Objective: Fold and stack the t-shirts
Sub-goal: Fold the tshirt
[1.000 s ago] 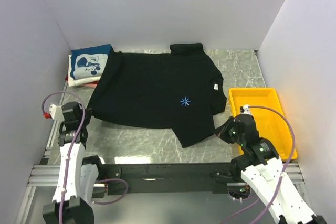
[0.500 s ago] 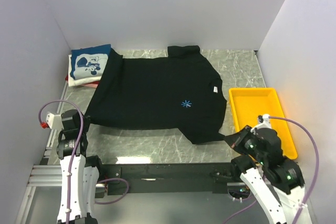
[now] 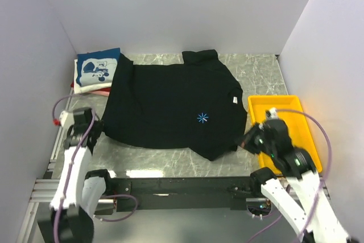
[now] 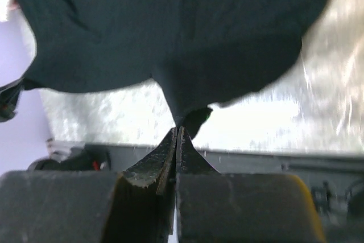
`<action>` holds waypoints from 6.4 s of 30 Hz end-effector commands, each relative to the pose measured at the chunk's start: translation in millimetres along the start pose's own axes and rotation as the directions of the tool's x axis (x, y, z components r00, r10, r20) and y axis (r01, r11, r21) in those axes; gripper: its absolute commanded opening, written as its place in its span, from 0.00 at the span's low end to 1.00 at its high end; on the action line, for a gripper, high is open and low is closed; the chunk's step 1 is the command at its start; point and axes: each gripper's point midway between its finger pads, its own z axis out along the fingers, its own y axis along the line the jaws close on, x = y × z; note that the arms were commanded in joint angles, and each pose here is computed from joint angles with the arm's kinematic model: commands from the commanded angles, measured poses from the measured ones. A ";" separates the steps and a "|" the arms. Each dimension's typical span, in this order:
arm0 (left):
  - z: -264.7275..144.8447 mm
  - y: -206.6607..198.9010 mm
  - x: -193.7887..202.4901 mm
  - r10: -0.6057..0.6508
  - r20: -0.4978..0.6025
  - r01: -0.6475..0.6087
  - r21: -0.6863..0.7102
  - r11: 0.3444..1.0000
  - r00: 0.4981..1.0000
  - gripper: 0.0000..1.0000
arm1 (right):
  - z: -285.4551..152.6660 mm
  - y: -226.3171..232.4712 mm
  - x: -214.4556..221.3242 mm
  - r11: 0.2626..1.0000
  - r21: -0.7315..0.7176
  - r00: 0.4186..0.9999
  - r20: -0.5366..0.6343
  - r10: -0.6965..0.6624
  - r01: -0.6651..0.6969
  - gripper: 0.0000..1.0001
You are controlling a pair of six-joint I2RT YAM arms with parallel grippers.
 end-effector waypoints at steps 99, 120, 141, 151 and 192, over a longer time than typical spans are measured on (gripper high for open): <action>85.4 -89.4 10.5 0.142 -0.015 -0.143 -0.154 0.978 0.990 0.04 | 185.3 40.3 -209.0 0.996 0.079 0.995 0.098 0.020 -0.028 0.00; 85.1 -88.3 1.6 0.100 -0.026 -0.103 -0.106 0.989 0.995 0.06 | 196.4 -6.9 -210.4 0.985 0.142 0.992 0.091 0.084 -0.097 0.00; 54.4 -64.7 -9.4 0.039 0.022 -0.037 -0.090 0.995 0.999 0.92 | 195.4 16.9 -177.0 0.989 0.146 0.999 0.036 -0.003 -0.002 0.42; 42.3 -5.0 20.7 0.020 0.038 -0.013 -0.165 0.986 0.999 0.82 | 190.4 7.5 -95.5 0.993 0.117 0.999 -0.024 -0.032 0.034 0.36; 69.3 11.5 42.6 0.084 0.034 -0.077 -0.158 0.984 0.996 0.01 | 274.3 49.4 -83.8 0.992 0.096 0.987 -0.149 -0.063 0.078 0.02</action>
